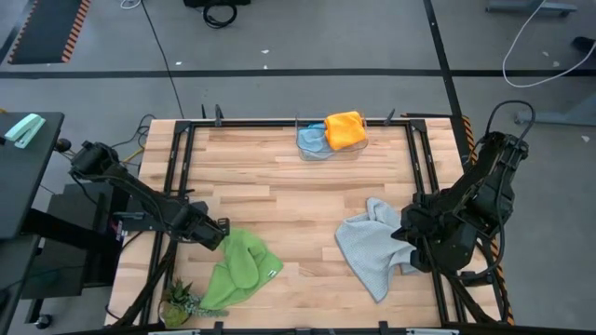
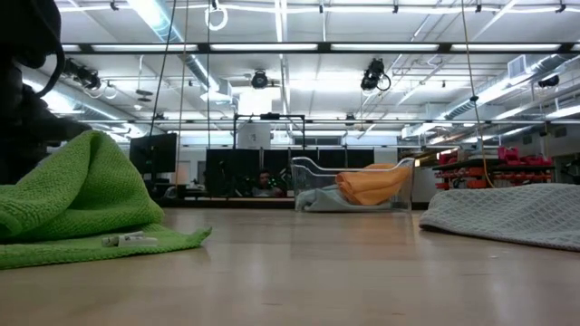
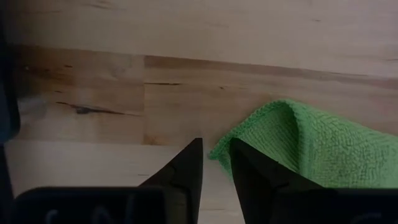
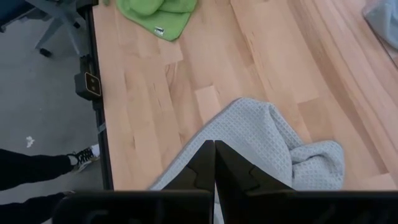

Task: Fold microfiber towels
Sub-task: Fold the green microfiber cloth

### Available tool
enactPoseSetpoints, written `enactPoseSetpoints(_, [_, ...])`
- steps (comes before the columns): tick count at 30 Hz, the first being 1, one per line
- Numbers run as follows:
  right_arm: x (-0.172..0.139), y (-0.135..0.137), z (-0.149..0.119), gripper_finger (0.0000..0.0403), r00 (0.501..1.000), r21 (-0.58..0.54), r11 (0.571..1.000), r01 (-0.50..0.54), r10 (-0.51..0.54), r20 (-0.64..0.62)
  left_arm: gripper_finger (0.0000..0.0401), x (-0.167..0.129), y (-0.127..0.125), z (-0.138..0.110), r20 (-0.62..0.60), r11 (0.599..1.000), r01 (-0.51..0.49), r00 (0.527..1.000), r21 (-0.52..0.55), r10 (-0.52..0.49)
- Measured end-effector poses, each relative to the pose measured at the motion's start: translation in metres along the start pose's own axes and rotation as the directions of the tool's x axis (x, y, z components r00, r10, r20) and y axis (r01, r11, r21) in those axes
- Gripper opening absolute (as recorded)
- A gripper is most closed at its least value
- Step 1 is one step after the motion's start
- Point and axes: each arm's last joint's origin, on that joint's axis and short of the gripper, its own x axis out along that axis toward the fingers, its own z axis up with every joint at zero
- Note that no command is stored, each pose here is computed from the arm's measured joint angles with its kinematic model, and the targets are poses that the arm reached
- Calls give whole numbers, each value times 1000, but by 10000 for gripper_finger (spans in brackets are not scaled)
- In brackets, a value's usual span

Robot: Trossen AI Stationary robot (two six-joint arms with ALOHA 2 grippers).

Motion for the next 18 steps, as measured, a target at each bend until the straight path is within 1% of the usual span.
enactPoseSetpoints(2, [0, 0, 0, 11, 1000, 0, 1000, 0, 0, 0, 88, 0, 0, 0, 0, 1000, 0, 1000, 11, 0])
enactPoseSetpoints(5, [0, 0, 0, 11, 1000, 0, 1000, 0, 0, 0, 83, 0, -1, 0, -4, 999, 6, 1000, 53, -6])
enactPoseSetpoints(13, [0, 0, 0, 11, 1000, 0, 1000, 0, 0, 0, 90, 0, -3, -2, -18, 998, 33, 999, 49, -32])
enactPoseSetpoints(18, [0, 0, 0, 11, 1000, 0, 1000, 0, 0, 0, 90, 0, -3, -2, -14, 996, 41, 999, 82, -40])
